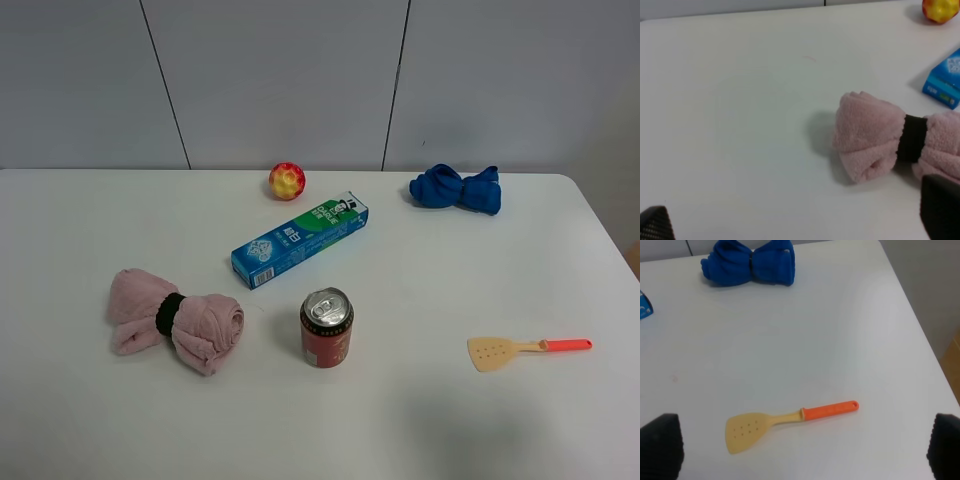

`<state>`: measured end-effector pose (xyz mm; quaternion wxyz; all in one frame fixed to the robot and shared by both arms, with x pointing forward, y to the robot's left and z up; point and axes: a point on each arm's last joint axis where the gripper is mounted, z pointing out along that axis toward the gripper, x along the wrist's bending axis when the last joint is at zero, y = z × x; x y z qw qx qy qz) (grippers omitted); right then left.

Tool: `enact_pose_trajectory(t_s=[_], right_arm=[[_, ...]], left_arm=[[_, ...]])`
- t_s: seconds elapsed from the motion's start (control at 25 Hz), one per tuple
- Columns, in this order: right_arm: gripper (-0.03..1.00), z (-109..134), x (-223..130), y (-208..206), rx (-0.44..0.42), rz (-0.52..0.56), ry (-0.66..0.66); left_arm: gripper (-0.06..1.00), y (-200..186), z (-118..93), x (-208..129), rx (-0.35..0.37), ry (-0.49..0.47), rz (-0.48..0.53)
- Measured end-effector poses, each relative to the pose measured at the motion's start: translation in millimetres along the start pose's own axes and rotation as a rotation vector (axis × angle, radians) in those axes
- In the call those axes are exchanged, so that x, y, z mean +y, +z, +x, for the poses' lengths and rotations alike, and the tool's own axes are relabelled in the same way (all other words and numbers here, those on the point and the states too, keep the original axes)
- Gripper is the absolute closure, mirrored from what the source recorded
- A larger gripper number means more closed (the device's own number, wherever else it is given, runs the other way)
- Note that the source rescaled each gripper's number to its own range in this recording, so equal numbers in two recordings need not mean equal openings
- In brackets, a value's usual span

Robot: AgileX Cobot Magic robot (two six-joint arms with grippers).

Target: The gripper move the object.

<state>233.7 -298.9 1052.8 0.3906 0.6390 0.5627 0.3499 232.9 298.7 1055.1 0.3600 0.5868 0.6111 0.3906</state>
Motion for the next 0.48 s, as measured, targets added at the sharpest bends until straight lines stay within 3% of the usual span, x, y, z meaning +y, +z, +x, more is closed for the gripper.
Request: enact_pose_trajectory(t_s=[0.48], right_arm=[[-0.03, 0.0, 0.0, 0.0, 0.0, 0.0, 0.0]], left_arm=[[-0.06, 0.0, 0.0, 0.0, 0.0, 0.0, 0.0]])
